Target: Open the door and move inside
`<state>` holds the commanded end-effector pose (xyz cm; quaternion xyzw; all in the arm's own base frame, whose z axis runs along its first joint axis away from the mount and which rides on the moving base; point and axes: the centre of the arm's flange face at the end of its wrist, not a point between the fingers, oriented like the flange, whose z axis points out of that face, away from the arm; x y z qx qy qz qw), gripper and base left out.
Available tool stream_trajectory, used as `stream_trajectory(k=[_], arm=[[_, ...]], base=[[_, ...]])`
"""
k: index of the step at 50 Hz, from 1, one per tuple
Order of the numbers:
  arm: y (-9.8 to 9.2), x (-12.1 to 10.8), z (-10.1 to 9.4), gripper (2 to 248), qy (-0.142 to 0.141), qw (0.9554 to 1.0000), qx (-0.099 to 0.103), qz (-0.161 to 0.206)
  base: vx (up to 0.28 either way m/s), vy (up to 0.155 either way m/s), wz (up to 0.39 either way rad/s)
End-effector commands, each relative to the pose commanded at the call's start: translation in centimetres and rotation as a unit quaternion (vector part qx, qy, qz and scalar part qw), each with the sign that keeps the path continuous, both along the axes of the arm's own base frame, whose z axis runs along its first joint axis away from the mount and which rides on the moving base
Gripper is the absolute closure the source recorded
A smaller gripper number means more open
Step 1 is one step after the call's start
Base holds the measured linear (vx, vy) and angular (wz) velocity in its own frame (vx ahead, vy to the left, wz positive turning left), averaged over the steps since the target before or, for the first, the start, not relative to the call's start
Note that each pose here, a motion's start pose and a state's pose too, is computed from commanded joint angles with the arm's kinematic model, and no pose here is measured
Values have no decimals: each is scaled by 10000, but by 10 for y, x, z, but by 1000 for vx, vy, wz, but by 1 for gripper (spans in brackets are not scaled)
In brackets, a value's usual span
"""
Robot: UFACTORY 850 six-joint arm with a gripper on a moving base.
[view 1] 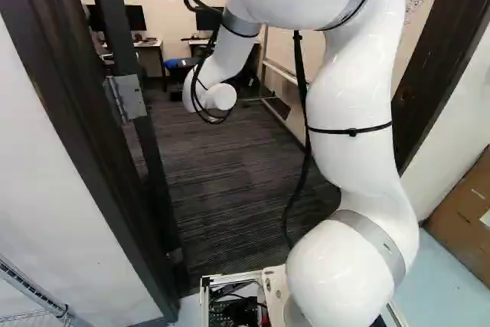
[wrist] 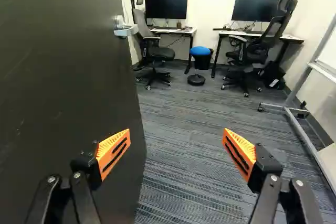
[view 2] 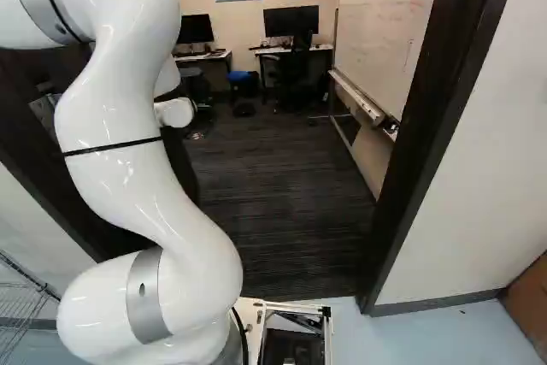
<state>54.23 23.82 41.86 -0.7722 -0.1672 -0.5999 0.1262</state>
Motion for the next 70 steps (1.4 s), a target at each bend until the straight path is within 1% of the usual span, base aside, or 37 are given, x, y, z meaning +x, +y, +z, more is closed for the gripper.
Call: stream_trajectory(k=[36, 70], arm=[[-59, -15, 3, 3, 84, 9990, -32, -431], [-113, -29, 6, 3, 141, 9961, -47, -873]], base=[[0, 0, 0], [0, 0, 0]])
